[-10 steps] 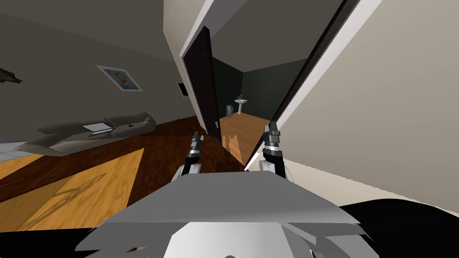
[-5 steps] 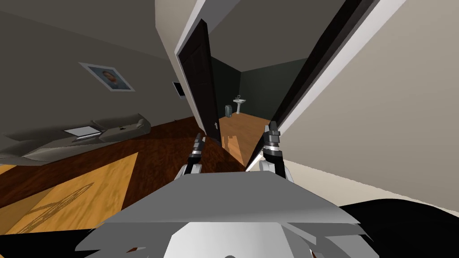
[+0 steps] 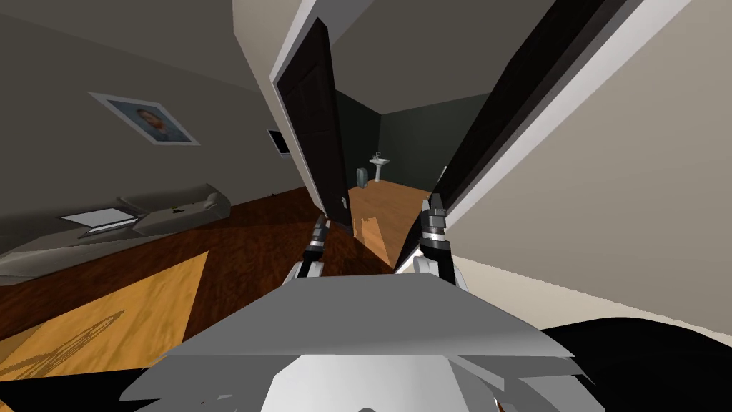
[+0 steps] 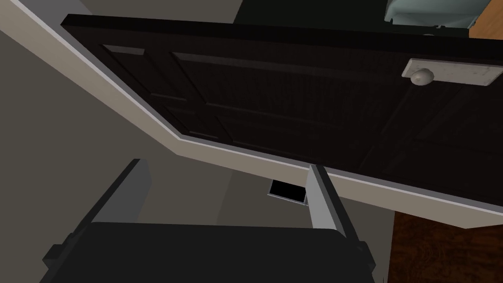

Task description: Push the door open

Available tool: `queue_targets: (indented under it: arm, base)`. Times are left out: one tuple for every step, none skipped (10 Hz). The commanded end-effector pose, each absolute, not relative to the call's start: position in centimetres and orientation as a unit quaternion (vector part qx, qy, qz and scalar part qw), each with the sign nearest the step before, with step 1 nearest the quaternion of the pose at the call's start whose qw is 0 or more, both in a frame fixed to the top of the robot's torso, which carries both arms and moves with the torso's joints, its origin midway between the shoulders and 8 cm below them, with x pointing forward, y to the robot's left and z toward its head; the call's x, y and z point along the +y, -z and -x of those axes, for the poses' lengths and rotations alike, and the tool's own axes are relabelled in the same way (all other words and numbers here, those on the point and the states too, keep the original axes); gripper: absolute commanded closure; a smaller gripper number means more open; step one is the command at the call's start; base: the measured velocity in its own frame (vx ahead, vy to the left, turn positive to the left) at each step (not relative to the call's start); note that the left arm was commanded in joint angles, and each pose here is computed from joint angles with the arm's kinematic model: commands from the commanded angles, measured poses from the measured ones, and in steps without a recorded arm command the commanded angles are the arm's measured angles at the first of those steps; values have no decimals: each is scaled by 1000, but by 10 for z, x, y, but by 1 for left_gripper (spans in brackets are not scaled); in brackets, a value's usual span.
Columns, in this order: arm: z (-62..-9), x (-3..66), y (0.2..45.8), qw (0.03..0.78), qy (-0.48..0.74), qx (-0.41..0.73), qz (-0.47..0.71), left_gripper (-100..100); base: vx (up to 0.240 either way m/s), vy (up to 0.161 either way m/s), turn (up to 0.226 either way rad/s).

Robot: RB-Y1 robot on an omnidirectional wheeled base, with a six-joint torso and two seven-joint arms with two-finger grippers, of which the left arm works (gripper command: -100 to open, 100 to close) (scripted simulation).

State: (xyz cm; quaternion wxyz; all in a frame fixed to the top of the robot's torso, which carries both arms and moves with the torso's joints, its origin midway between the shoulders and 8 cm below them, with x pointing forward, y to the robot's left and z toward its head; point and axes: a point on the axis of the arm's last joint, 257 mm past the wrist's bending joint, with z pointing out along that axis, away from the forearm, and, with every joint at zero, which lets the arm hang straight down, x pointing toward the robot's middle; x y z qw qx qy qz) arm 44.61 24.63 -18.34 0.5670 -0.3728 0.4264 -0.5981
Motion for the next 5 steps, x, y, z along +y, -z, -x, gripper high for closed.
queue_targets:
  arm:
    - [-450, 245, 193, 562, 598, 434, 373, -100]
    - [-451, 244, 199, 559, 597, 438, 374, -100]
    - [-453, 242, 205, 555, 597, 442, 374, -100]
    - [-455, 241, 211, 552, 596, 447, 374, -100]
    - [-456, 239, 217, 549, 596, 451, 375, -100]
  base:
    - [97, 87, -87]
    - [97, 82, -88]
    - [74, 75, -62]
    - [67, 87, -77]
    - [68, 90, -85]
